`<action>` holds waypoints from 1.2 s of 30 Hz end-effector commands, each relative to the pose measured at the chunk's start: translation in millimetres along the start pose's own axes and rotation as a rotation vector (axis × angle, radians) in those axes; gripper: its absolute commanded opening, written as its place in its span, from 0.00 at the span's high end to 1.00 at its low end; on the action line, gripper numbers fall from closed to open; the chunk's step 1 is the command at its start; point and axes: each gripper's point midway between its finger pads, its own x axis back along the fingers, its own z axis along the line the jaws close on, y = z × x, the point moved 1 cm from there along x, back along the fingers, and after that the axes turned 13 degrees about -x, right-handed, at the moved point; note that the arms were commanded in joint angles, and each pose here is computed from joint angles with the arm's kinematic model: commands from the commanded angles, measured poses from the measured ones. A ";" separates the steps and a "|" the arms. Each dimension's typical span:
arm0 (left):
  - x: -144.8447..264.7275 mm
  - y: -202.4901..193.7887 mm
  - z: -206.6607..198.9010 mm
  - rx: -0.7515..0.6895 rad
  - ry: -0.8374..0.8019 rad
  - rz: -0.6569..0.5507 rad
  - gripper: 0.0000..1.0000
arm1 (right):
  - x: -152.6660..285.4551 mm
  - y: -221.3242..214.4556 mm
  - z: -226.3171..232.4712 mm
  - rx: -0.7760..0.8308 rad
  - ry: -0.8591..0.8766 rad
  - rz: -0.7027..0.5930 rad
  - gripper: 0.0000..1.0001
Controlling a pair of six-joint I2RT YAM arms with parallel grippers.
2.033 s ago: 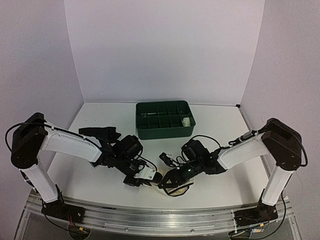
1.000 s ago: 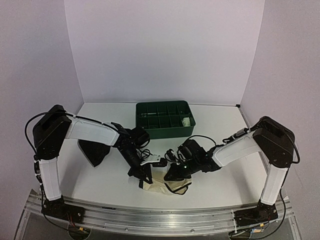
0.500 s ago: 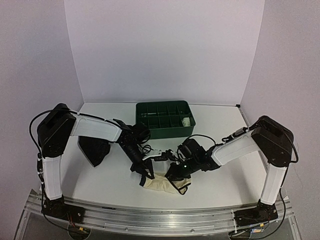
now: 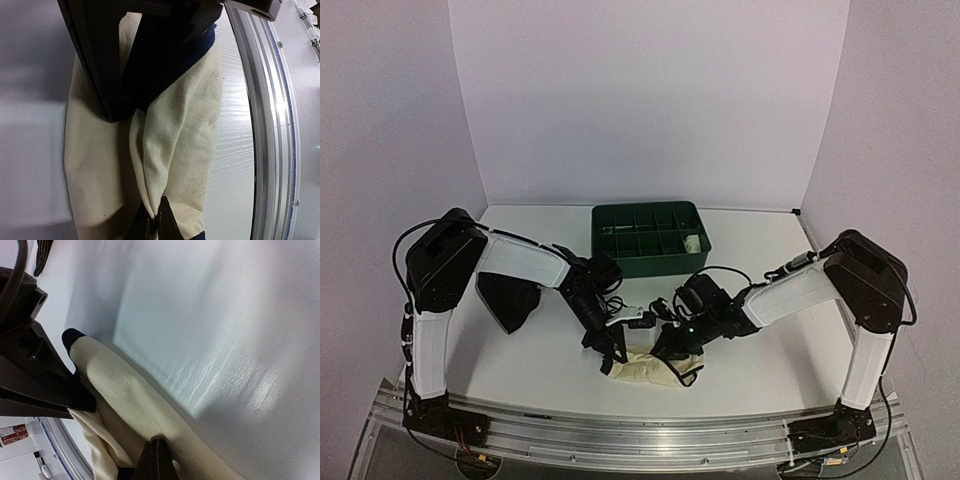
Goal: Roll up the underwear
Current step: Fold the underwear at the center of the board.
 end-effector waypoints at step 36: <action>29.6 27.4 25.7 0.079 0.071 -0.139 1.00 | -9.6 47.9 -0.2 0.071 -0.128 -0.078 1.00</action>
